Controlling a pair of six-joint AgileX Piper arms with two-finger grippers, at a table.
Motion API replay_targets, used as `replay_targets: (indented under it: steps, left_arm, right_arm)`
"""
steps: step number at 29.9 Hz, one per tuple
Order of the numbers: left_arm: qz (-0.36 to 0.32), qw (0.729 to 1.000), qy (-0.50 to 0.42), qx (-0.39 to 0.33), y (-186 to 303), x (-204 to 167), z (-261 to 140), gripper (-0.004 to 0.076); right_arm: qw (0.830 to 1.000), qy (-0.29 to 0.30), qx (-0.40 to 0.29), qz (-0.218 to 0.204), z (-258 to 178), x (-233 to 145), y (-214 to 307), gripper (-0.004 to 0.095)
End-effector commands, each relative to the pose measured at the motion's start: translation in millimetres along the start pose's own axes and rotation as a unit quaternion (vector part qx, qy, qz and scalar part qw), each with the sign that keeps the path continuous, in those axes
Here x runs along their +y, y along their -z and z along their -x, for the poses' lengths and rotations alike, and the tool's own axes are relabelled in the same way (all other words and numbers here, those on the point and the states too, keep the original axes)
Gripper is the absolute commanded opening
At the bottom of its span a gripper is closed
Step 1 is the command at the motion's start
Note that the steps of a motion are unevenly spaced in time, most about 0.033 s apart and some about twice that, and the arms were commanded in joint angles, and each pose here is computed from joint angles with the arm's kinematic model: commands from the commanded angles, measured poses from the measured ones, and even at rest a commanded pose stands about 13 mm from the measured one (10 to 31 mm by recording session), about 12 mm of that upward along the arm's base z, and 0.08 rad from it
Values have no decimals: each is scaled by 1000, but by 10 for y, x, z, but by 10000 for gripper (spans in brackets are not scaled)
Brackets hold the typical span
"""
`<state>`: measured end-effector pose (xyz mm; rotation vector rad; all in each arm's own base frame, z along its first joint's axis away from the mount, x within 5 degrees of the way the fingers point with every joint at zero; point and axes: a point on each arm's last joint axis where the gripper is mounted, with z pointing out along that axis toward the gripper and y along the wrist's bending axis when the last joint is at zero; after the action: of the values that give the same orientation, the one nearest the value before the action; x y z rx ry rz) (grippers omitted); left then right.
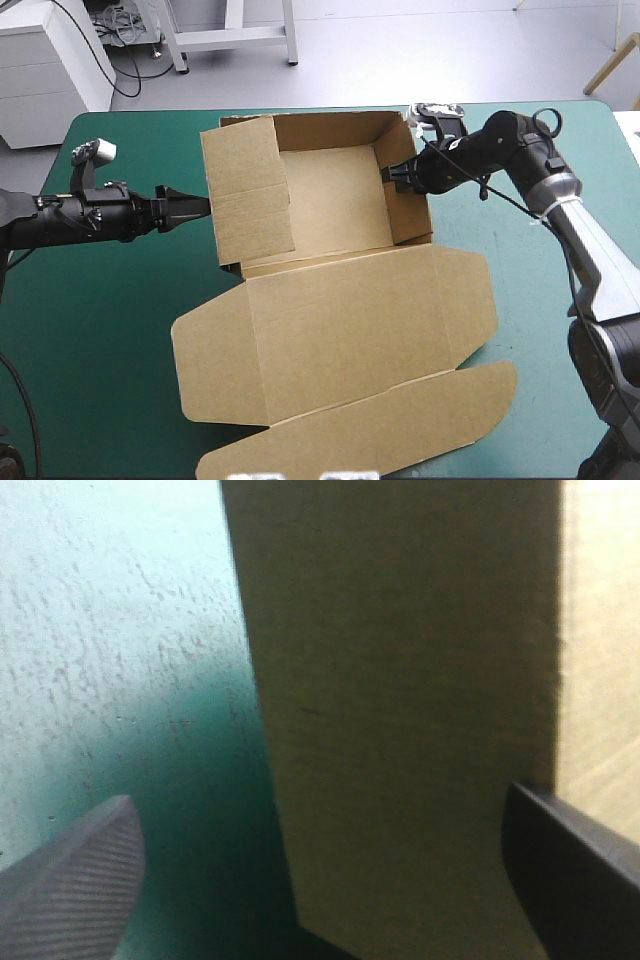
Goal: Fold the box
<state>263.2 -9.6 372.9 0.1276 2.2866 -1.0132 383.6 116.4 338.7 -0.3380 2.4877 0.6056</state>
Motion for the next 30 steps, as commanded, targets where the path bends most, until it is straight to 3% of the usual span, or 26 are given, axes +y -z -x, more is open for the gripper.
replay_targets:
  steps: [1, 18, 24, 30]
  left_arm:
    - [-54, 998, -6, -20, 88, -220, 36, 689]
    - [-41, 999, -9, 4, 84, -195, -6, 689]
    - [50, 998, 11, 39, 86, -32, -70, 676]
    - [124, 990, 32, 56, 41, 42, -104, 571]
  right_arm:
    - [998, -14, -62, 24, 130, 197, 114, -19]
    - [995, -13, -71, 73, 79, 728, -382, -19]
    - [994, 2, -81, 80, 45, 926, -476, -18]
    - [992, 12, -90, 83, 15, 1082, -507, -18]
